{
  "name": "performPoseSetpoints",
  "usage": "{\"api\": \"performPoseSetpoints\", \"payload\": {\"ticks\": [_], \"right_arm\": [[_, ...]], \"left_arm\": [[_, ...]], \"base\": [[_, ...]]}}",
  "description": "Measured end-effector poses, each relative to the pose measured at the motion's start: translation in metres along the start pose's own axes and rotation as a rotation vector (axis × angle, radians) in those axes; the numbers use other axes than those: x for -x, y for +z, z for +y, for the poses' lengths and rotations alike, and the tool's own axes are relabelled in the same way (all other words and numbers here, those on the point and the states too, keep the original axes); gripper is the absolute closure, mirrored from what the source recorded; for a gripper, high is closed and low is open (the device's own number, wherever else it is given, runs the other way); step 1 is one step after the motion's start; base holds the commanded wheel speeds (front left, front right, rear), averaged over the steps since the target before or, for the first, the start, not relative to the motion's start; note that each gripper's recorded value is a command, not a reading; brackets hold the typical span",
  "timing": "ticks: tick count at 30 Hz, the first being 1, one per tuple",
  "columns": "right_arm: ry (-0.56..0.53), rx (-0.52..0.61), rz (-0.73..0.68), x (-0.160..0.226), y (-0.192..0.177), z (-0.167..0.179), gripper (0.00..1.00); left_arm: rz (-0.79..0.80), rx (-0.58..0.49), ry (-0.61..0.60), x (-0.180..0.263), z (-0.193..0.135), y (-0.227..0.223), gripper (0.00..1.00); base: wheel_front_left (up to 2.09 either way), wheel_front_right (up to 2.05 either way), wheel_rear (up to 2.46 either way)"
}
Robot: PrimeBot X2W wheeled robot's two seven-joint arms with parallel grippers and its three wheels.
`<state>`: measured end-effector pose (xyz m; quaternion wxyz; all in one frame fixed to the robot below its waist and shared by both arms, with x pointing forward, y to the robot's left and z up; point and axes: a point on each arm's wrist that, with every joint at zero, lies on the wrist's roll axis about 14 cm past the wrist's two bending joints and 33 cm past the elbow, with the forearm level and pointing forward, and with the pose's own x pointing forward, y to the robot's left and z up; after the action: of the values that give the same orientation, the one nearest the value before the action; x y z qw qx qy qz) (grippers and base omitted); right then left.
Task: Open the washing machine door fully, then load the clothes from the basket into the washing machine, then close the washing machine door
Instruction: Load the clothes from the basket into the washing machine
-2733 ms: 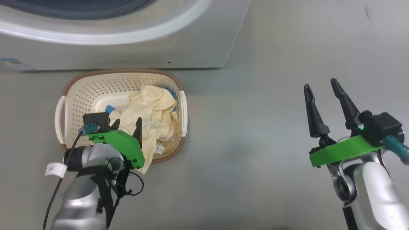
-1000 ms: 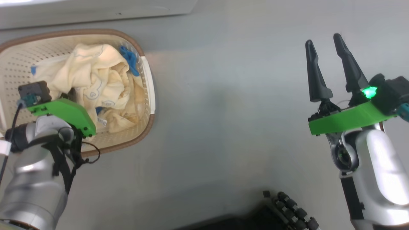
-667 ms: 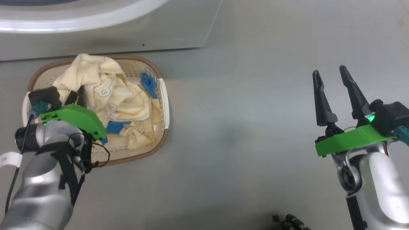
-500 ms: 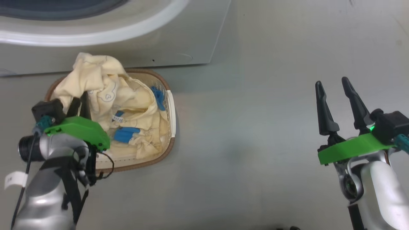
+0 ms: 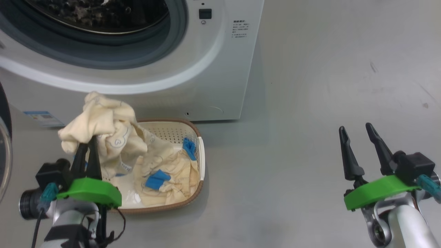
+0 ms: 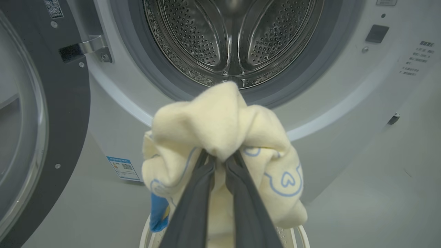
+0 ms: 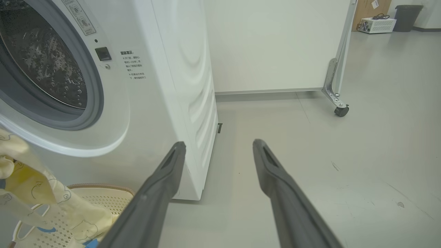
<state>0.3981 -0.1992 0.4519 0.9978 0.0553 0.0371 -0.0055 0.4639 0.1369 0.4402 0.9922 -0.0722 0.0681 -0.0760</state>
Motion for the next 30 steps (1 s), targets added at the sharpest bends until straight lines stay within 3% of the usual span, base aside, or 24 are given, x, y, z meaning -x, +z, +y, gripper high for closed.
{"api": "performPoseSetpoints", "payload": {"ticks": [17,30], "right_arm": [[0.031,0.014,-0.076,0.051,0.035,0.011,0.00],[0.036,0.015,-0.084,0.066,0.043,0.014,0.00]], "left_arm": [[-0.099,-0.019,0.046,0.083,0.002,0.029,1.00],[-0.121,-0.021,0.032,0.092,-0.006,0.035,1.00]], "base": [[0.00,0.00,0.00],[0.00,0.00,0.00]]}}
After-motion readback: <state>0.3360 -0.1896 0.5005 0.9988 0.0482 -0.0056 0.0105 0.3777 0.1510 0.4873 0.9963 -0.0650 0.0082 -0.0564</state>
